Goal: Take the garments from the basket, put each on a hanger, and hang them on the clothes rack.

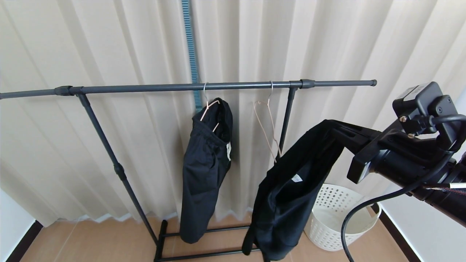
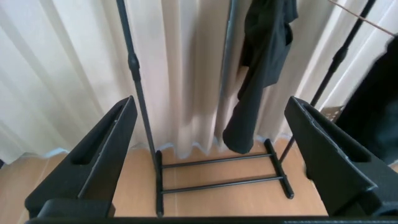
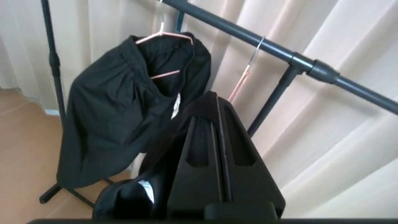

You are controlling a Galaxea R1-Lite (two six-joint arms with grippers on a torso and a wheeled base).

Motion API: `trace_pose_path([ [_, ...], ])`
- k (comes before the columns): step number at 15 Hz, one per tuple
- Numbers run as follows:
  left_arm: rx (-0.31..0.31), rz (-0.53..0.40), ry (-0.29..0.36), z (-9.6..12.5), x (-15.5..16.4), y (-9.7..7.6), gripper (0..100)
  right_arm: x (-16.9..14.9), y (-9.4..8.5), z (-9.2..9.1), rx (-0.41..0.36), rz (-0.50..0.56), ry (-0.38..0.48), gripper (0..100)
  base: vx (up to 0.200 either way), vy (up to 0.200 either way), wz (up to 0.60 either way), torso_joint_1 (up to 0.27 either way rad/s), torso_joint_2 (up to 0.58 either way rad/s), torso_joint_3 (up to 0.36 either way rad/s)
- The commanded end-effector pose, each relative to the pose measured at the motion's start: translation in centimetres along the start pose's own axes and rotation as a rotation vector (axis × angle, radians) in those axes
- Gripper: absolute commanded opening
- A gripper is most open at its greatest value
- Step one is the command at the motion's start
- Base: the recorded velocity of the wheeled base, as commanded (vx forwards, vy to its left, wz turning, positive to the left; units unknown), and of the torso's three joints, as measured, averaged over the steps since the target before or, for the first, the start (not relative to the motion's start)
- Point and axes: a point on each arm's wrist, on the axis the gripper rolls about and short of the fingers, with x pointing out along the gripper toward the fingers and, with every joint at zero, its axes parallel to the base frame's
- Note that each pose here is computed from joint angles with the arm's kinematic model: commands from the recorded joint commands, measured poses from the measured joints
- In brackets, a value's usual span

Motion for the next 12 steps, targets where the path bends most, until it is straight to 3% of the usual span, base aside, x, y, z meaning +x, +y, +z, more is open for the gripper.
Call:
trace_pose_path([
  [1,0.010,-0.001,0.005,-0.1,0.0,0.0,100,-0.2,0.1,-0.3,-0.006,0.004,0.010,0,0.000,0.000,0.00,0.000,0.00,0.000],
  [3,0.034,0.003,0.016,0.0,0.0,0.0,100,-0.2,0.4,-0.5,-0.045,0.016,0.019,0,0.000,0.000,0.00,0.000,0.00,0.000],
  [4,0.122,0.003,0.061,1.0,0.3,0.0,100,0.3,1.3,0.2,-0.071,0.043,0.002,0,0.000,0.000,0.00,0.000,0.00,0.000],
  [5,0.111,-0.007,0.110,3.6,1.1,0.1,100,1.1,2.0,0.7,-0.071,0.032,0.002,0,0.000,0.000,0.00,0.000,0.00,0.000],
  [6,0.043,-0.010,0.160,6.8,2.7,0.2,100,2.2,2.3,1.2,-0.071,-0.012,0.017,0,0.000,0.000,0.00,0.000,0.00,0.000],
  [8,-0.136,-0.116,0.293,12.4,8.5,-0.3,100,5.6,2.7,2.5,-0.060,-0.032,0.009,0,0.000,0.000,0.00,0.000,0.00,0.000],
  [9,-0.246,-0.228,0.358,14.8,11.8,-2.0,100,7.3,3.0,2.8,-0.026,-0.033,0.016,0,0.000,0.000,0.00,0.000,0.00,0.000],
  [10,-0.284,-0.271,0.390,15.5,13.1,-3.1,100,7.9,3.1,2.7,0.001,-0.033,0.022,0,0.000,0.000,0.00,0.000,0.00,0.000],
  [11,-0.298,-0.330,0.479,16.3,16.5,-7.0,100,8.9,3.5,2.1,0.087,-0.053,0.048,0,0.000,0.000,0.00,0.000,0.00,0.000],
  [12,-0.266,-0.332,0.535,15.7,18.6,-9.4,100,9.3,3.7,1.6,0.125,-0.063,0.063,0,0.000,0.000,0.00,0.000,0.00,0.000],
])
